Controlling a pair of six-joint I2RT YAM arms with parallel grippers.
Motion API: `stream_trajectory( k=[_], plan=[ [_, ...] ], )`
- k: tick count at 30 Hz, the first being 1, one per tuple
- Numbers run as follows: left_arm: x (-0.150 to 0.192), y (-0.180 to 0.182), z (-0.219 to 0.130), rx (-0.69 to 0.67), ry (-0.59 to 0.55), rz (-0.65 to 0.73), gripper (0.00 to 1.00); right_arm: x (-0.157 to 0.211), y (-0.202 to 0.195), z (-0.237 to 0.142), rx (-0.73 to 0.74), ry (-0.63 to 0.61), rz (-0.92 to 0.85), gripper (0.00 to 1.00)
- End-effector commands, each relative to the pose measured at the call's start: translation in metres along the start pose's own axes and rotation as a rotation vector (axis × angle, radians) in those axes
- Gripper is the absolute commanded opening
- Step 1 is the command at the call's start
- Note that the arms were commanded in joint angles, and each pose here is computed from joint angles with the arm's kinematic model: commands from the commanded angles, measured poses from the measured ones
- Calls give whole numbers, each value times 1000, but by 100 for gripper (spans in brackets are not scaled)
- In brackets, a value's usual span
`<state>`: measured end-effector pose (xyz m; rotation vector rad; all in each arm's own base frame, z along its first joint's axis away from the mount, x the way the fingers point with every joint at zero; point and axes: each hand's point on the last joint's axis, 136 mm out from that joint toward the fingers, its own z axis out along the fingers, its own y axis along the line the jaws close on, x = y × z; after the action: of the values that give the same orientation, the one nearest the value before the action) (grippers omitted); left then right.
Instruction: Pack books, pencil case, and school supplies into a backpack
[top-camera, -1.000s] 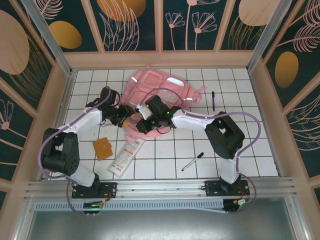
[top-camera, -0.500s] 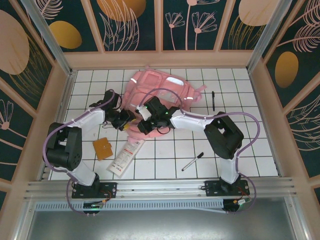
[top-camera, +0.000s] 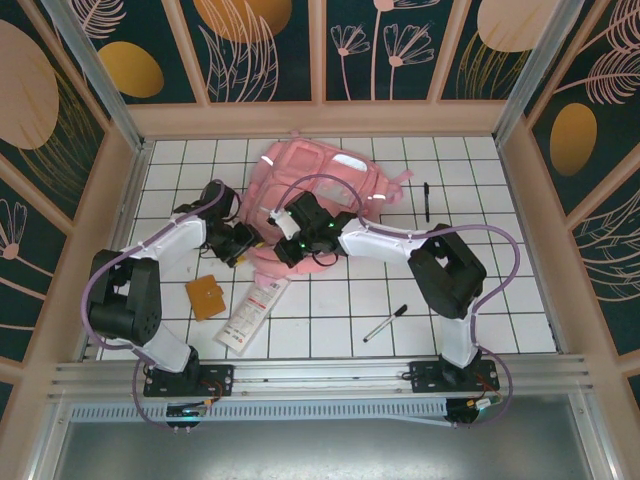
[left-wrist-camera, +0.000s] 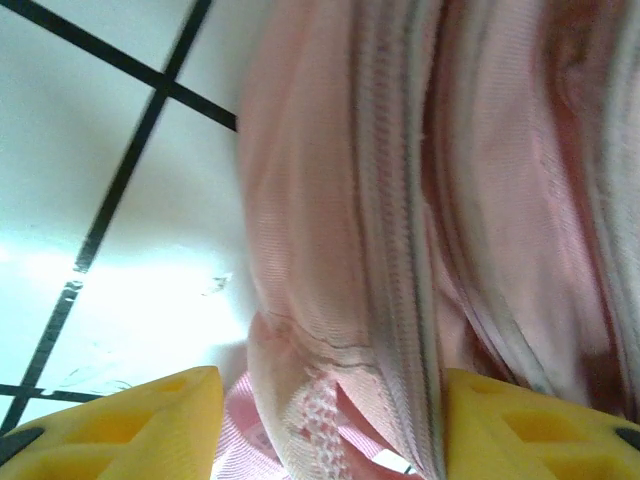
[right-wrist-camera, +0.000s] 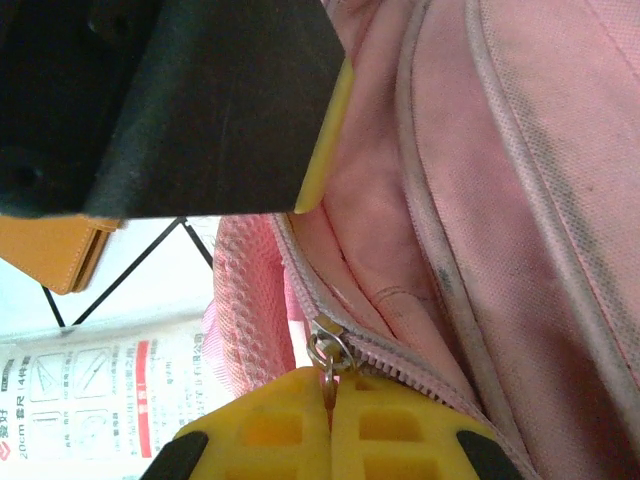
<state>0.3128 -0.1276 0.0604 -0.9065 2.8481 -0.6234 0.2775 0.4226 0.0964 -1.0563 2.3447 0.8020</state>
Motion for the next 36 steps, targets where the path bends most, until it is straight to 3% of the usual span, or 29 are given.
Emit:
stream_trajectory(
  k=[1,8,10,12,13,17,22,29,32,36],
  plan=[
    [0,22,7,-82,-6,-64,55,-41,17,-15,-46,-141,-79,0],
    [-12,24,27,-72,-44,-148,51,-42,29,-12,-57,-148,-89,0],
    [-18,22,30,-75,-59,-161,45,-32,24,-6,-29,-113,-76,0],
    [-28,2,26,-21,-72,-153,9,-20,16,-2,3,-69,-49,0],
    [-30,0,24,-17,-78,-155,0,-15,12,-1,21,-54,-36,0],
    [-45,4,13,-60,-128,-127,0,22,-11,-2,101,58,26,0],
    [-61,24,-4,-106,-159,-102,0,66,-43,-35,171,104,145,0],
    [-94,17,-16,-114,-252,74,0,125,-100,-71,288,205,296,0],
    [-113,4,-9,-134,-233,188,0,131,-115,-75,313,200,338,0],
    [-146,-23,-26,-131,-312,273,0,106,-100,-70,239,152,278,0]
  ],
)
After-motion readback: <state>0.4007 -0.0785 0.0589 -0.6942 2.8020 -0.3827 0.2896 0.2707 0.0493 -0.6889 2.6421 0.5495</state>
